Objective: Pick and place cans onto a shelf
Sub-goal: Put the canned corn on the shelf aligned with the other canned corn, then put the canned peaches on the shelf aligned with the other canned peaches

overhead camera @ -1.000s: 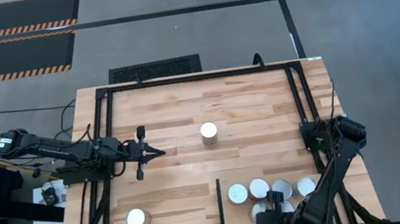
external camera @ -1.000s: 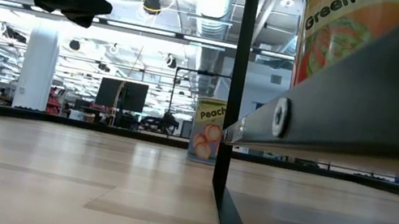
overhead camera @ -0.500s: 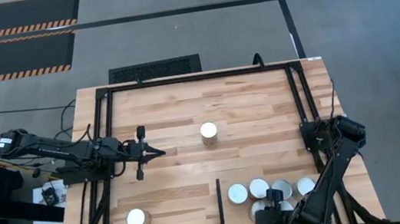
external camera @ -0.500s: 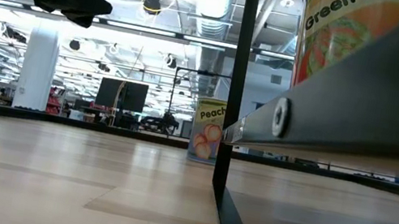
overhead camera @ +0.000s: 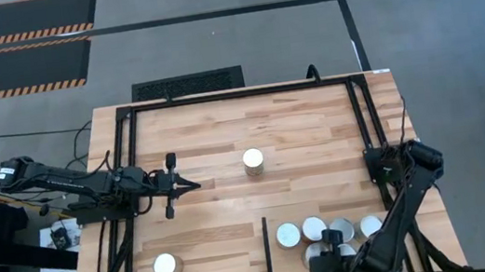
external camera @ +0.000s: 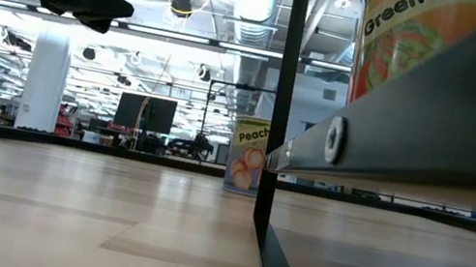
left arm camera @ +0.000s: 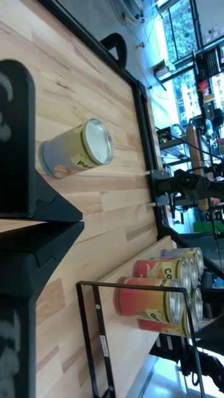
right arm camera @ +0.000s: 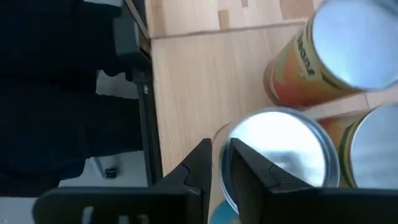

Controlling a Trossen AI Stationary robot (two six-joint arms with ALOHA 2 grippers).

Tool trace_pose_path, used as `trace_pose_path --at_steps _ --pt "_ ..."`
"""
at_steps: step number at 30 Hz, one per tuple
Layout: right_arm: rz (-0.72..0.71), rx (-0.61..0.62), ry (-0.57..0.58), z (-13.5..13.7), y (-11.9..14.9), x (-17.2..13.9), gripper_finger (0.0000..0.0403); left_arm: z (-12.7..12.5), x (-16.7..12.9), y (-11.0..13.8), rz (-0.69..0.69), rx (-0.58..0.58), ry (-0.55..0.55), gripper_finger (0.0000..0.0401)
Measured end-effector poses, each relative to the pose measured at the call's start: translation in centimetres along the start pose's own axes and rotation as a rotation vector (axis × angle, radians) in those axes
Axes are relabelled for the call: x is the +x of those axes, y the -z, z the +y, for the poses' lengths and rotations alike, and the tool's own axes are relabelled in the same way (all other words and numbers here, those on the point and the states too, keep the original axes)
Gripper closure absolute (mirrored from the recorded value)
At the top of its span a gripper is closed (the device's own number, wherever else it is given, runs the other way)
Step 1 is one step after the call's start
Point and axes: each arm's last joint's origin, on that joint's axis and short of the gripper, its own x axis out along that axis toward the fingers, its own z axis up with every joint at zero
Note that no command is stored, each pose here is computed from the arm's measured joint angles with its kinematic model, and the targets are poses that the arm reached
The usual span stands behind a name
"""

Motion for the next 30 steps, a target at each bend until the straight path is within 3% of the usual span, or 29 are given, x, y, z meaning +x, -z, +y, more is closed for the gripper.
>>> trace_pose_path --at_steps 9,15,24,30 --pt "-0.029 -0.128 -0.018 -0.4 -2.2 -1.7 0.0329 0.0 0.0 0.2 0.020 -0.004 0.000 0.0400" --pt "-0.045 -0.274 0.008 -1.3 -3.5 -1.3 0.0392 0.0 0.0 0.4 0.037 -0.017 0.000 0.0400" --pt "-0.049 -0.450 0.022 -4.6 -7.2 -0.8 0.0397 -0.1 0.0 0.6 0.057 -0.028 0.002 0.0400" --pt "-0.218 -0.510 -0.019 -7.6 -8.6 -3.5 0.0398 -0.1 0.0 0.7 0.069 -0.026 0.004 0.0400"
